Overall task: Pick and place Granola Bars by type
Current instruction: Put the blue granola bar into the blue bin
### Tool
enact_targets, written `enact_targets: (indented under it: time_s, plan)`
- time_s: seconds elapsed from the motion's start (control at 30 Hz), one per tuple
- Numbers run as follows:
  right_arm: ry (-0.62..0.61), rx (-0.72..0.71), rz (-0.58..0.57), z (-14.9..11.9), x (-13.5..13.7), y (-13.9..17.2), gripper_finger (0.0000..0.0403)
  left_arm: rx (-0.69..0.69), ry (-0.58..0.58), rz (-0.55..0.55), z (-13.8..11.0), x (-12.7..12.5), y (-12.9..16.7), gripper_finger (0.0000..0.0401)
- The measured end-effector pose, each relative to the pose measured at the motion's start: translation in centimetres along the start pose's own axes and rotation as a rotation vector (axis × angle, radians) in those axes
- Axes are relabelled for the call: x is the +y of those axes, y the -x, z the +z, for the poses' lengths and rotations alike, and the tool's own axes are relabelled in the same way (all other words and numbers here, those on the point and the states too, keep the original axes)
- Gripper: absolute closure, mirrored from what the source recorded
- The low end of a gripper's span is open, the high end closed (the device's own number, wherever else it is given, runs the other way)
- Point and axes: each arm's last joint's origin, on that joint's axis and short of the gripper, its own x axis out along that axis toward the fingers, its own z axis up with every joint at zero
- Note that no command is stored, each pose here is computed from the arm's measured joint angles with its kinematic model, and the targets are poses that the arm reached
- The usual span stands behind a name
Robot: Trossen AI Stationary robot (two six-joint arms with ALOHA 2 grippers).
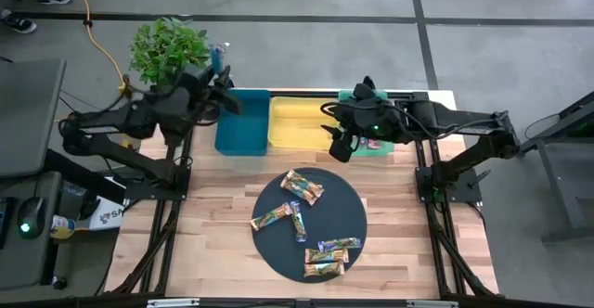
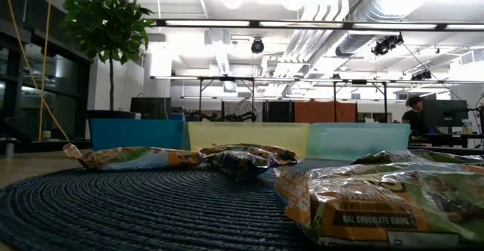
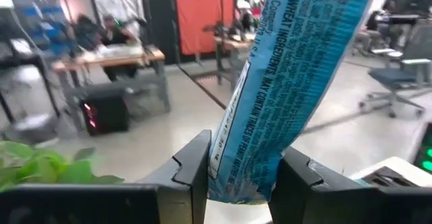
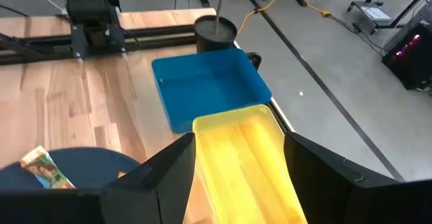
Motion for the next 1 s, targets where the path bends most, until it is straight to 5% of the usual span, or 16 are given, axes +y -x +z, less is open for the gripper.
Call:
enact_targets:
  time_s: [0.17, 0.43, 0.6, 1.0]
  plan:
    - [-0.007, 0.021, -0.002, -0.3, -0.2, 0.4, 0.0192, 0.207, 0.078, -0.079, 1.0, 1.0, -1.7, 0.0291]
    - [-0.004, 0.049, 0.009, -0.6, -0.4, 0.8, 0.0192, 0.706, 0.201, 0.0, -2.6, 3.2, -6.2, 0.0291]
    - [-0.004, 0.05, 0.016, -0.6, -0.4, 0.9, 0.0192, 0.956, 0.228, 0.011, -6.6, 2.4, -9.2, 0.0291]
    - [-0.011, 0.06, 0.039, -0.7, -0.3, 0.9, 0.0192, 1.266, 0.247, 0.076, -19.8, 0.0, -14.7, 0.0291]
